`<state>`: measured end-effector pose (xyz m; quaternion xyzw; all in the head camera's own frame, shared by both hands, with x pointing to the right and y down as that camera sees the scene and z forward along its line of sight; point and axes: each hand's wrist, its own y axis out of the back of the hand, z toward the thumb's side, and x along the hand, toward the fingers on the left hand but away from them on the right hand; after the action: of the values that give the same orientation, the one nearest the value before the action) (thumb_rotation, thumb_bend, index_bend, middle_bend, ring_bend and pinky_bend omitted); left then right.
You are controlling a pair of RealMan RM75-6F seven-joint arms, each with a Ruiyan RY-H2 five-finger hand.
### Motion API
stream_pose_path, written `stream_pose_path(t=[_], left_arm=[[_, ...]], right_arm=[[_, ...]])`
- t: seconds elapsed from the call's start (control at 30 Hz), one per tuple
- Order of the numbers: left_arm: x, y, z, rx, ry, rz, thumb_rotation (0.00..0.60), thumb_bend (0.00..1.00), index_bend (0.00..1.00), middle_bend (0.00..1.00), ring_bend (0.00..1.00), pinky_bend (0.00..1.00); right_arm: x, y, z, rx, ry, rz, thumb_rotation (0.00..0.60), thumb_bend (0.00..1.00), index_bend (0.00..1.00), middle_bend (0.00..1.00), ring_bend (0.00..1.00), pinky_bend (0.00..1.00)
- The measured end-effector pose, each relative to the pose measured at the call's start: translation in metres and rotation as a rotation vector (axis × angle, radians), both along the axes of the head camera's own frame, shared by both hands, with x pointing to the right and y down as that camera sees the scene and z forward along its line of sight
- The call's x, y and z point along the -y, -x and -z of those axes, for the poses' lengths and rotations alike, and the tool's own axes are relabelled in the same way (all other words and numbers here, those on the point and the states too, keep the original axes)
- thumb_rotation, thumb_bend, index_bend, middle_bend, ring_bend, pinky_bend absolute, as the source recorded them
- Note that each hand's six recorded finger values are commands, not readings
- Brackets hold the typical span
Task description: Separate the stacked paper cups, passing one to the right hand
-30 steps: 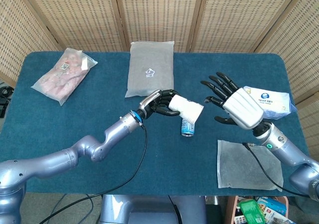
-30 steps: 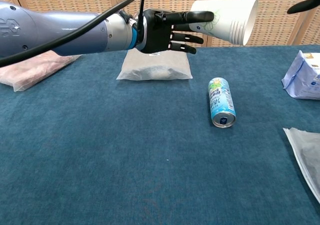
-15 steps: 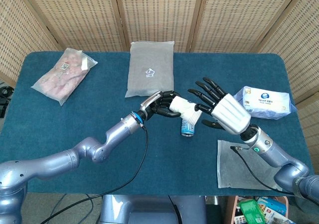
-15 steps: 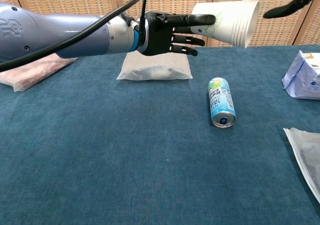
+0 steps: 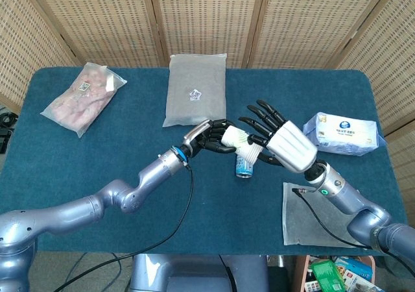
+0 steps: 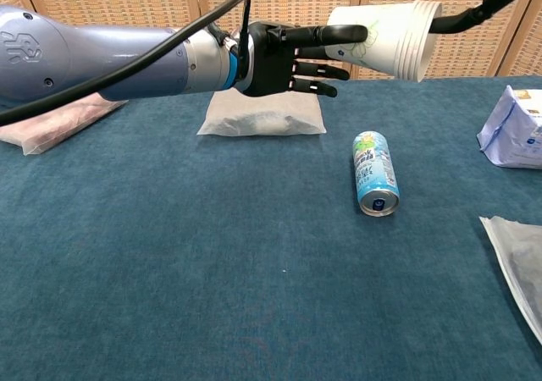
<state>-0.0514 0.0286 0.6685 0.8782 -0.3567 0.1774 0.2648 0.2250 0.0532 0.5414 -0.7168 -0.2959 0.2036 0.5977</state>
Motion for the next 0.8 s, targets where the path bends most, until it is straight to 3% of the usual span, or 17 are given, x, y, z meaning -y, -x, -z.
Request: stream_pose_path(t=[0.33, 0.8], left_arm=[[-0.001, -0.001, -0.001, -0.004, 0.008, 0.003, 0.6, 0.3, 0.48, 0.51, 0.49, 0.54], [-0.002, -0.001, 0.0, -0.011, 0.011, 0.003, 0.6, 0.3, 0.48, 0.51, 0.49, 0.54]], right_arm=[[-0.001, 0.005, -0.004, 0.006, -0.018, 0.013, 0.6, 0.45, 0.57, 0.33, 0.06, 0.13], [-0.001, 0.013, -0.008, 0.014, -0.021, 0.022, 0.6, 0.48, 0.66, 0.4, 0.11, 0.2]])
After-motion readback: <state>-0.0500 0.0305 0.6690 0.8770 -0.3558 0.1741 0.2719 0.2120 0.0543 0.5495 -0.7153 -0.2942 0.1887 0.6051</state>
